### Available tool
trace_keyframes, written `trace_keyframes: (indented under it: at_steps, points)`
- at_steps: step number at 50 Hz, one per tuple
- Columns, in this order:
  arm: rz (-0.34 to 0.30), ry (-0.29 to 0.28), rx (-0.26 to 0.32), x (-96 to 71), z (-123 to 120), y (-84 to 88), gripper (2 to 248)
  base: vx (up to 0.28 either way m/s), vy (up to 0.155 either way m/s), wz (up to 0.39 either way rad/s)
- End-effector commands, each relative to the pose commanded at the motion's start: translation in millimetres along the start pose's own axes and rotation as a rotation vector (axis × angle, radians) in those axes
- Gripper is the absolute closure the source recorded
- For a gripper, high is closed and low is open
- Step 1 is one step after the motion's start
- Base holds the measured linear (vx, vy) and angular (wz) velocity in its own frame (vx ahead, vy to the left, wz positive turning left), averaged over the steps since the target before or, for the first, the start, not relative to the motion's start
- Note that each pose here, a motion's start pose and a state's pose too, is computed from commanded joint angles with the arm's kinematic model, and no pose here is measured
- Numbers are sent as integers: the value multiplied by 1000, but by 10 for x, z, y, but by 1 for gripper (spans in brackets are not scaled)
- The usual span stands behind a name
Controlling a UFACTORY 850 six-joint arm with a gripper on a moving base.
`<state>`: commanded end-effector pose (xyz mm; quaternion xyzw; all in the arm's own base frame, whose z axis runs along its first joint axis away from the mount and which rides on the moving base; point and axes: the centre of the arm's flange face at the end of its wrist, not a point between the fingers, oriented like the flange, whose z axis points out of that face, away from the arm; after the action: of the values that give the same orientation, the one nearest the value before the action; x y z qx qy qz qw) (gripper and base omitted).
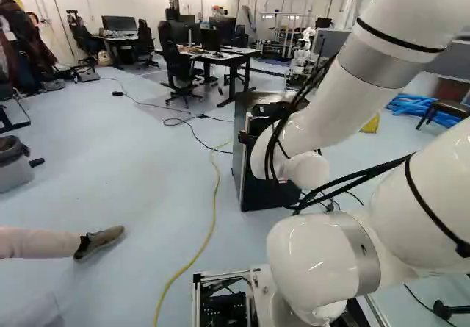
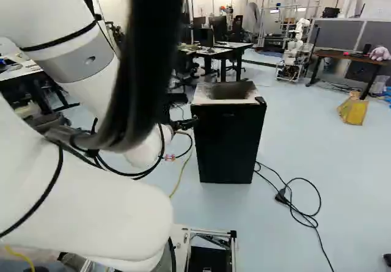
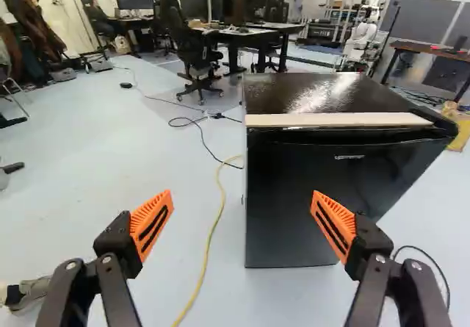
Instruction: Grab a drink from the fridge
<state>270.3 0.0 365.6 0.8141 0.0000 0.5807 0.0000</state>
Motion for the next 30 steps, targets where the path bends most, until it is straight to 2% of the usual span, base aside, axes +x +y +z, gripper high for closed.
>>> trace_keyframes:
  at_steps: [30]
  points:
    - [0,0,0,0,0,0,3,0,1,5]
